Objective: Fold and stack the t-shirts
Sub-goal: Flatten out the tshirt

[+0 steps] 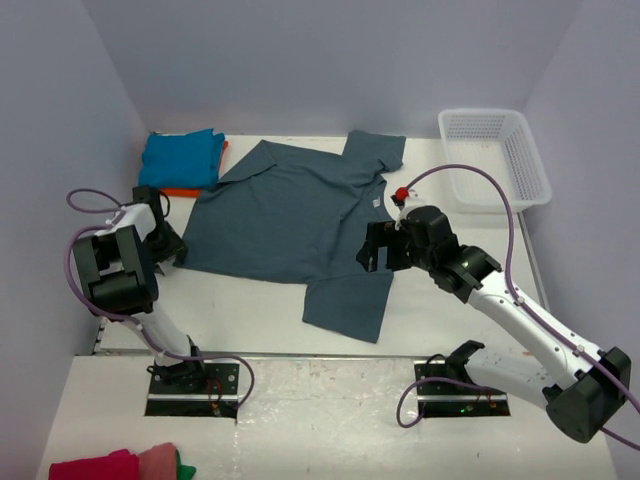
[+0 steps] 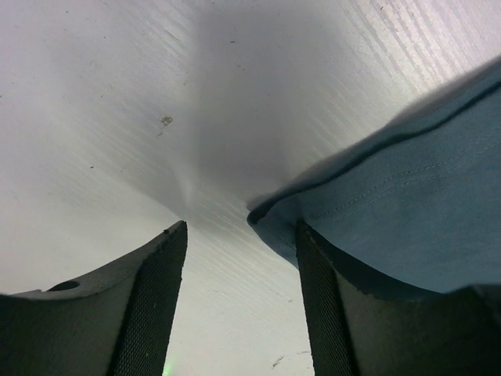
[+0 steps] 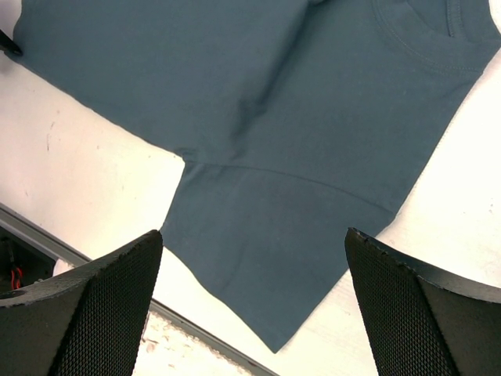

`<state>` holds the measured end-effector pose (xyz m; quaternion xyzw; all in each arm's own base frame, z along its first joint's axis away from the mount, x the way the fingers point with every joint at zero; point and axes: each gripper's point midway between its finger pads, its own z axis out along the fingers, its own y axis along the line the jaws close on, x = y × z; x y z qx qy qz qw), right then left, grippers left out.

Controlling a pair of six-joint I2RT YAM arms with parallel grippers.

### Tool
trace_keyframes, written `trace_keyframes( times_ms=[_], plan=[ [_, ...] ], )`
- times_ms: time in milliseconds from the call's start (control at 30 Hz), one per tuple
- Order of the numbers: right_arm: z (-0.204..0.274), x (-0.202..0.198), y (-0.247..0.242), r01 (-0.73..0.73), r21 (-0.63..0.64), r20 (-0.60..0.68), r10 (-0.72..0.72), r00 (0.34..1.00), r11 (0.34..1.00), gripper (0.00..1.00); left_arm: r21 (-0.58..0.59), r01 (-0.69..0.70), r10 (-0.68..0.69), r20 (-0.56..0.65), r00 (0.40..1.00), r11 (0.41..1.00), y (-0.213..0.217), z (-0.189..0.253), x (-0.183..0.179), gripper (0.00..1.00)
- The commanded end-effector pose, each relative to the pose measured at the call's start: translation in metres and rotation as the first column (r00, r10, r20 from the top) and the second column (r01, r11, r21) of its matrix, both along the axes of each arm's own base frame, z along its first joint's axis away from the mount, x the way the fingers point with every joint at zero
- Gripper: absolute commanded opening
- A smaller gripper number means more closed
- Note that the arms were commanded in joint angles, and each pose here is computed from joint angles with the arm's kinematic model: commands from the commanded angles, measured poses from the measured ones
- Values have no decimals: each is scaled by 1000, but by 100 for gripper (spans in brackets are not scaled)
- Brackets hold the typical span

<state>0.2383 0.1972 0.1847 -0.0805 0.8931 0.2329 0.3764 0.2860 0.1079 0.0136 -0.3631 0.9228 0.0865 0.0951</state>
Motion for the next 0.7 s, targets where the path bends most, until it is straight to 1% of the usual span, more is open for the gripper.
trace_keyframes(
  times_ms=[0, 67, 133, 167, 267, 300, 333, 400, 500, 533, 600, 633, 667],
  plan=[
    [6, 3, 2, -5, 4, 35, 5, 999, 1000, 99, -65, 12, -8, 62, 998, 998, -7, -13, 22, 59],
    [5, 2, 2, -4, 4, 34, 4, 999, 1000, 99, -81, 10, -5, 67, 998, 997, -9, -15, 23, 57],
    [7, 2, 1, -4, 6, 39, 3, 999, 1000, 99, -96, 8, 0, 78, 997, 995, -12, -19, 26, 52],
    [9, 1, 1, -5, 8, 42, 5, 999, 1000, 99, -124, 11, -1, 81, 997, 992, -17, -23, 26, 51],
    [9, 3, -3, 15, -6, 50, -15, 999, 1000, 99, -158, 7, 6, 81, 997, 987, -23, -30, 27, 47],
    [8, 3, -5, 21, -11, 46, -21, 999, 1000, 99, -157, 6, 7, 82, 997, 988, -23, -32, 26, 46],
    [5, 3, -6, 29, -17, 38, -28, 999, 999, 99, -155, 2, 11, 82, 997, 988, -23, -32, 26, 42],
    [0, 2, -9, 40, -31, 33, -39, 999, 999, 99, -152, 5, 9, 90, 996, 988, -23, -31, 26, 41],
    [-6, 1, -12, 57, -38, 16, -57, 998, 998, 99, -145, 2, 14, 104, 994, 989, -21, -28, 27, 34],
    [-10, 0, -12, 58, -42, 2, -58, 998, 997, 99, -148, 2, 15, 116, 993, 989, -22, -25, 28, 27],
    [-16, -1, -16, 94, -60, -34, -96, 995, 994, 99, -147, 0, 18, 123, 992, 989, -23, -23, 27, 21],
    [-19, 1, -21, 126, -79, -41, -129, 991, 989, 99, -146, 3, 16, 129, 992, 989, -23, -21, 27, 12],
    [-23, 2, -23, 148, -97, -59, -155, 986, 984, 99, -144, 4, 16, 134, 991, 990, -23, -17, 27, 7]
  ],
)
